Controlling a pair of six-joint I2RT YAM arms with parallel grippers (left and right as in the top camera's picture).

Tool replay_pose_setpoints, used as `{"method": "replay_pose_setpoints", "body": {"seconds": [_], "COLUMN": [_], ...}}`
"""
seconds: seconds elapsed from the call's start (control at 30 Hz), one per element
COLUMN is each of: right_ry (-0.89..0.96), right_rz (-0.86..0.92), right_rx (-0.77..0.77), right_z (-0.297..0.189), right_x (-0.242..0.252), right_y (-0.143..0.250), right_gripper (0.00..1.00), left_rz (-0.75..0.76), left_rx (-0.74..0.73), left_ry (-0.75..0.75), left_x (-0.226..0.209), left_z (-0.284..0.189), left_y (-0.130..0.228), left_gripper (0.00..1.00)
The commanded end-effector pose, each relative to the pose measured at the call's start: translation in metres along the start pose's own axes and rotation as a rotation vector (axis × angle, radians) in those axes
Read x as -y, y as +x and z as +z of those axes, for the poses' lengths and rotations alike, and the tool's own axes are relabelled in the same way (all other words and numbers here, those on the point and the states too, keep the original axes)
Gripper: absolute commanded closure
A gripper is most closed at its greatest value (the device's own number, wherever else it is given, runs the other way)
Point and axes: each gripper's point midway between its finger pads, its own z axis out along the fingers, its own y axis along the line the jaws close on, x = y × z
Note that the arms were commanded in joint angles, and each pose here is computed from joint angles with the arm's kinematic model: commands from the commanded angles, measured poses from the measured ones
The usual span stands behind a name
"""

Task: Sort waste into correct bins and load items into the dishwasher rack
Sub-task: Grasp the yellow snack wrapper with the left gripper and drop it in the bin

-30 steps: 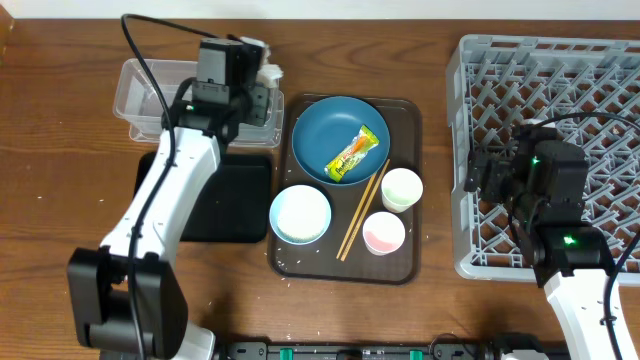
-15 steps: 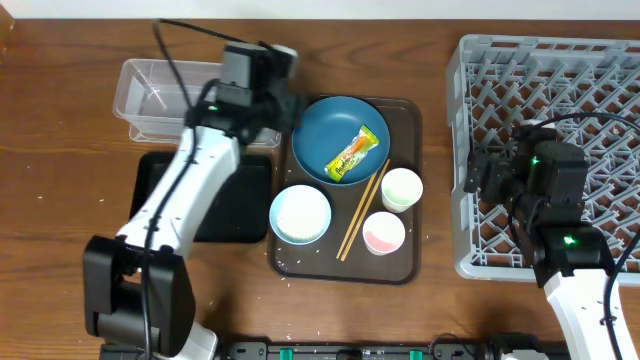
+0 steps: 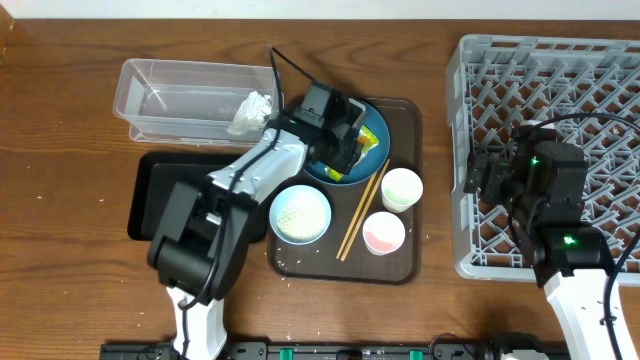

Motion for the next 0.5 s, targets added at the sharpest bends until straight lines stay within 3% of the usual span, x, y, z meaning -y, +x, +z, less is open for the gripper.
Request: {"method": "replay_pose_setpoints", "body": {"seconds": [0.0,0.1,0.2,0.33,0.47], "right_ry": [-0.007,-0.007,-0.007,-0.007,-0.006], "right_rz": [-0.009,-0.009,-0.009,-0.009,-0.009], "right_rx": [0.016,0.014,0.014,0.014,0.012], "right_z": [-0.004,-0.004,-0.004,-0.004,-0.004], "right_x": [-0.004,-0.004,-0.004,-0.004,-0.003], "right_y": [-0.008,-0.007,-0.007,-0.007,-0.007], "right_gripper": [0.01,0.01,0.01,0.01,0.01], "left_rz": [0.01,0.006,0.009,0.015,0.016], "left_rx": [-0.027,-0.041,-0.033,-0.002,0.113], "left_ry": [0.015,0.005,-0.038,-0.129,-0.168], "left_x": [0.0,-0.003,-0.01,-0.023,-0.028], "left_z": [0.014,0.019,0.016,0.0,-0.046], "left_y": [0.01,0.014,0.012,0.001,-0.031], "left_gripper": [0.38,0.73,0.92,0.94,0.94]}}
